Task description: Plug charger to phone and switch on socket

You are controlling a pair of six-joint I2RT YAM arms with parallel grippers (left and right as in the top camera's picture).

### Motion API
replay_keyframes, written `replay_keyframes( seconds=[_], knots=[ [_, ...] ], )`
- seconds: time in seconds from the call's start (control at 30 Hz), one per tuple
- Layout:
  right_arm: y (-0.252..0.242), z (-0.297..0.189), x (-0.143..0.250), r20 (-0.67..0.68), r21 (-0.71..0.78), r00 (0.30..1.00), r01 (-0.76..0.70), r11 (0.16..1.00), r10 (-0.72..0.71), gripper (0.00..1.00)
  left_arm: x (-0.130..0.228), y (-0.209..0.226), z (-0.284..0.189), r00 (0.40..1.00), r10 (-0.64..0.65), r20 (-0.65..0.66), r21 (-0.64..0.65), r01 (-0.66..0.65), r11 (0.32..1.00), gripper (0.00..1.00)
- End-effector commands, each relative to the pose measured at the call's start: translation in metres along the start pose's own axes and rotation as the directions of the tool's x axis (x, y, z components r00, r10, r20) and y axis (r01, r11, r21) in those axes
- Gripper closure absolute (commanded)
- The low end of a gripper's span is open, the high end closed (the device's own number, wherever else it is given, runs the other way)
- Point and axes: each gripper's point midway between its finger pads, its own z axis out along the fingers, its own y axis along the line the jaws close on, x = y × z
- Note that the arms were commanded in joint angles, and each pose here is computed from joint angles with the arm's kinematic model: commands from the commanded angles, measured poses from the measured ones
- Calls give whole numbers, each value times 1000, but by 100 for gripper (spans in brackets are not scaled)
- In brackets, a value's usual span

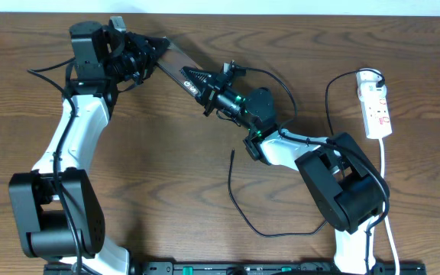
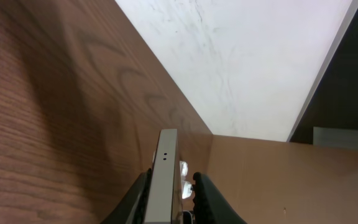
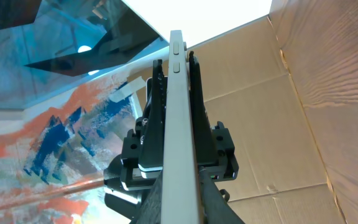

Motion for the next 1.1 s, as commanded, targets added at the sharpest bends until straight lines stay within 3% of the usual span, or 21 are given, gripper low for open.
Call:
replay_keyframes(
  seconds=[0.0, 0.3, 0.87, 1.07],
  knots=[
    [8, 5, 10, -17, -27, 1000, 0, 1000, 0, 99, 3, 4, 0, 1000, 16, -17, 3, -16, 1000, 81],
    [7, 5, 12, -21, -25, 1000, -1, 1000, 1, 99, 3, 4, 0, 999, 29, -17, 3, -29, 1000, 92],
    [6, 6, 15, -26, -23, 1000, -2, 1000, 1, 98, 5, 3, 0, 998, 47, -31, 11, -47, 999, 92],
    [6, 6, 15, -29, -22, 1000, -1, 1000, 1, 76, 5, 4, 0, 999, 44, -32, 9, -44, 999, 92]
  ],
)
